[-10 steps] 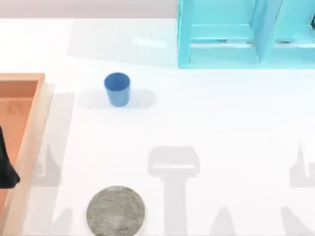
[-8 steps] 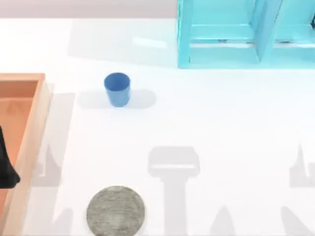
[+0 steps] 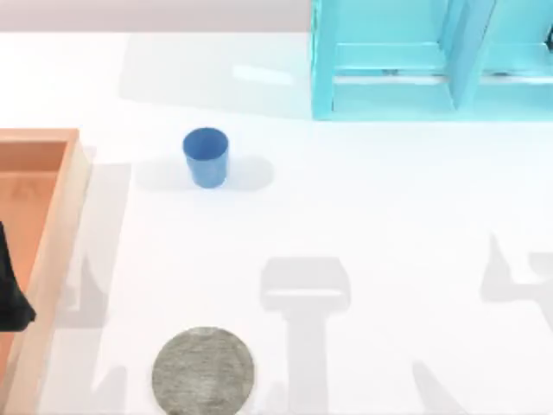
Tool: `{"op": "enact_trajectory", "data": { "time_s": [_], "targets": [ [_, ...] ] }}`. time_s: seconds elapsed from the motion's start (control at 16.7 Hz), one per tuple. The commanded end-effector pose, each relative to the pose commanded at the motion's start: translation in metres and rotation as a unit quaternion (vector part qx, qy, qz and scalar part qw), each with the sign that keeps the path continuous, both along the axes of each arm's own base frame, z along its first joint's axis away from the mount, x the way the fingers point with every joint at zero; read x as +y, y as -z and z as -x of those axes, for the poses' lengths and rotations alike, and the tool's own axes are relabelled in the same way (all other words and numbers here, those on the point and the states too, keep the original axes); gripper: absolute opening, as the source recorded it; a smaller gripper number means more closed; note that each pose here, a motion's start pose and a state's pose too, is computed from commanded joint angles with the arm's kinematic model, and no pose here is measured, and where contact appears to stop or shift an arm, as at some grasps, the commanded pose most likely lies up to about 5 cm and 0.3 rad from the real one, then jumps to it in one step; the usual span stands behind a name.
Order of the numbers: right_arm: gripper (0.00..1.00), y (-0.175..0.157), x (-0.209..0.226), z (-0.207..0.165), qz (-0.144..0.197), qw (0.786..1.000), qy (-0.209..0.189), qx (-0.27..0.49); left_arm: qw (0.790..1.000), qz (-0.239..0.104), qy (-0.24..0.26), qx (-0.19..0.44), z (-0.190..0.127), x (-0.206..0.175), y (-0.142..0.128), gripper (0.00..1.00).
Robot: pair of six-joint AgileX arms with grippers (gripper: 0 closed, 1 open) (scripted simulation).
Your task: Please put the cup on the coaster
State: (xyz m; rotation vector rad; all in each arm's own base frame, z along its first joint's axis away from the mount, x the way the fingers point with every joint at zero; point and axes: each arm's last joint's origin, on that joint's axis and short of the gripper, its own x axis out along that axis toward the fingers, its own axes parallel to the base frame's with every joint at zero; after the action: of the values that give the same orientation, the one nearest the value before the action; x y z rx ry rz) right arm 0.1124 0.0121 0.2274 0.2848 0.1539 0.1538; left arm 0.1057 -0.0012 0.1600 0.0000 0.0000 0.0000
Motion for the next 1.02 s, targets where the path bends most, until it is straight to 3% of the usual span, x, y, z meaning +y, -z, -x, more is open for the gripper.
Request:
{"op": "enact_trajectory", "data": {
  "time_s": [0.24, 0.42, 0.66, 0.84, 1.02],
  "targets": [
    [1.00, -0.046, 0.017, -0.032, -0.130, 0.979, -0.037, 0.151, 1.000, 0.000, 0.000, 0.000, 0.000, 0.000, 0.000, 1.00],
    [1.00, -0.070, 0.040, -0.076, -0.223, 0.926, -0.027, 0.303, 1.000, 0.000, 0.000, 0.000, 0.000, 0.000, 0.000, 1.00],
    [1.00, -0.075, 0.086, -0.152, -0.314, 0.805, 0.047, 0.500, 1.000, 0.000, 0.000, 0.000, 0.000, 0.000, 0.000, 1.00],
    [1.00, -0.057, 0.131, -0.210, -0.354, 0.699, 0.133, 0.607, 1.000, 0.000, 0.000, 0.000, 0.000, 0.000, 0.000, 1.00],
    [1.00, -0.030, 0.176, -0.260, -0.380, 0.603, 0.216, 0.667, 1.000, 0.000, 0.000, 0.000, 0.000, 0.000, 0.000, 1.00]
  ]
}}
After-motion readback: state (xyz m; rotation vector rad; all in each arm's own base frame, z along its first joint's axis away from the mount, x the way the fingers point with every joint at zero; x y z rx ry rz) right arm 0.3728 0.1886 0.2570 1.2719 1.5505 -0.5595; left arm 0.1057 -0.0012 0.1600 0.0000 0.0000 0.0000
